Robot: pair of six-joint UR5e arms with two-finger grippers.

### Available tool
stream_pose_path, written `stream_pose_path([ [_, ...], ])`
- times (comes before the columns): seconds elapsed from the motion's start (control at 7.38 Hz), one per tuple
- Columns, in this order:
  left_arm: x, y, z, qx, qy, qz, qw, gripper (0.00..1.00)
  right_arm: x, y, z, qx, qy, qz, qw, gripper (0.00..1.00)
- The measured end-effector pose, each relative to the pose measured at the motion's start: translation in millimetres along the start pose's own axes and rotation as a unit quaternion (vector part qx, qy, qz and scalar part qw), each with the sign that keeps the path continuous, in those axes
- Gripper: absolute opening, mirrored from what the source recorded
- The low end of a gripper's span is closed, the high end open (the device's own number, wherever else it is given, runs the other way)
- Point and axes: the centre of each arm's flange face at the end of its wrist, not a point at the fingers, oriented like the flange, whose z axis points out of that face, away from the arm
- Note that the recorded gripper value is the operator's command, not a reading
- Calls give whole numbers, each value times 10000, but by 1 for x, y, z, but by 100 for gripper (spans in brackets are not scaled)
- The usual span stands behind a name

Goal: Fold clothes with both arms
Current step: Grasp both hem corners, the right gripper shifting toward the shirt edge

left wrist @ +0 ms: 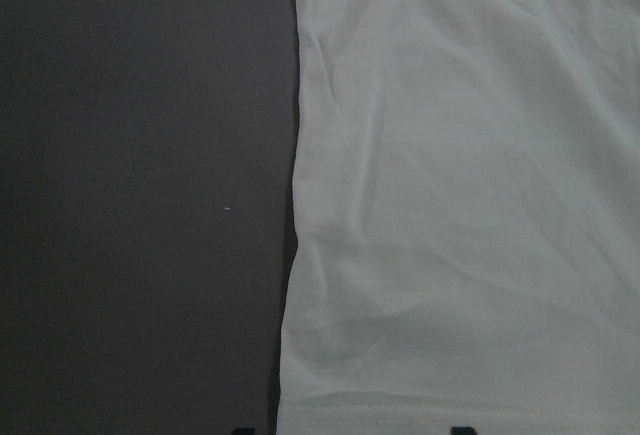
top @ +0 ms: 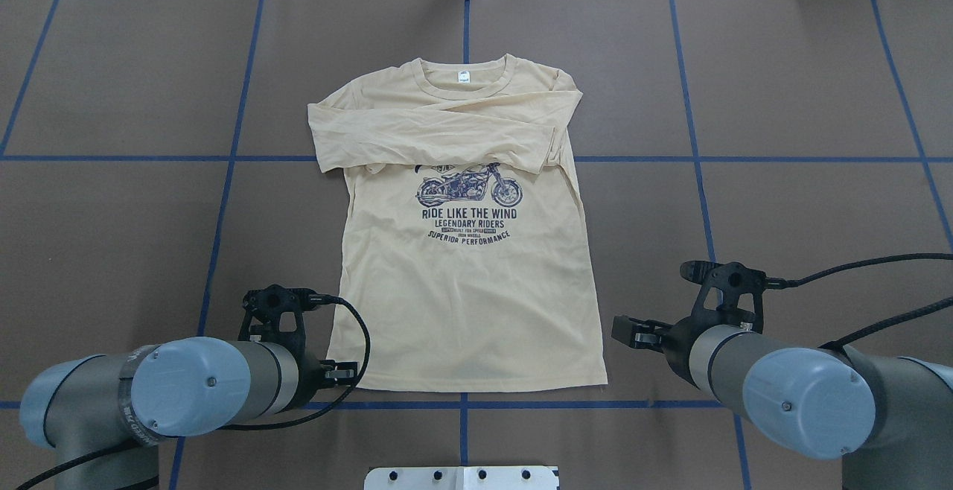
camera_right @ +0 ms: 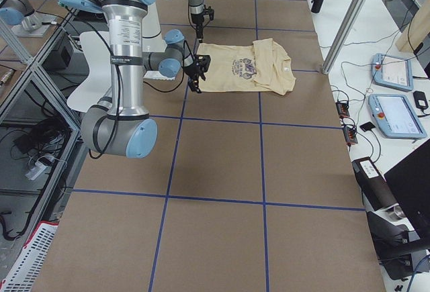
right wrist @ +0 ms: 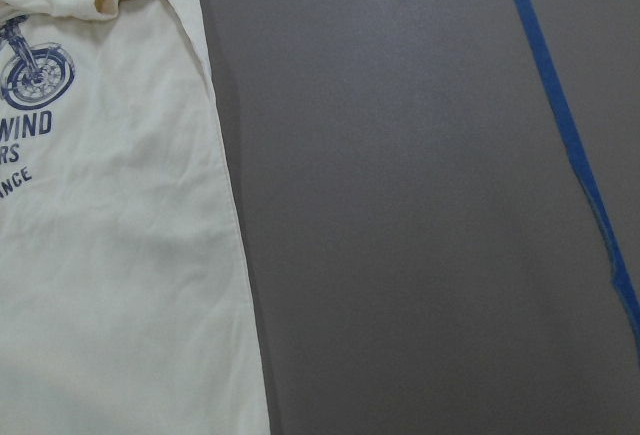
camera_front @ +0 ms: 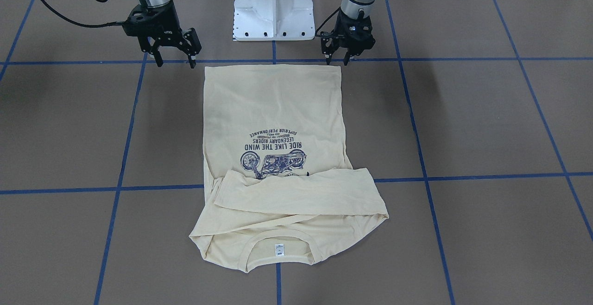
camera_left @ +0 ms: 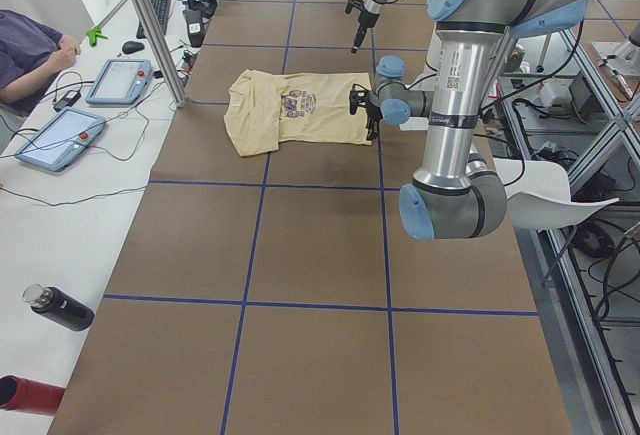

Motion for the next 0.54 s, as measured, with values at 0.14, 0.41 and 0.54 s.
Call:
stream_pose_path([
  [0.14,0,1,4,-12,-30,-15,10000,56,-3,1,1,31,6,7,10000,100],
  [0.41,0,2,12,-32,-77,24,10000,55,-5,1,2,56,3,7,10000,100],
  [0.54,-1,2,15,-43,-101,69,9999,55,-5,1,2,64,2,3,10000,100],
])
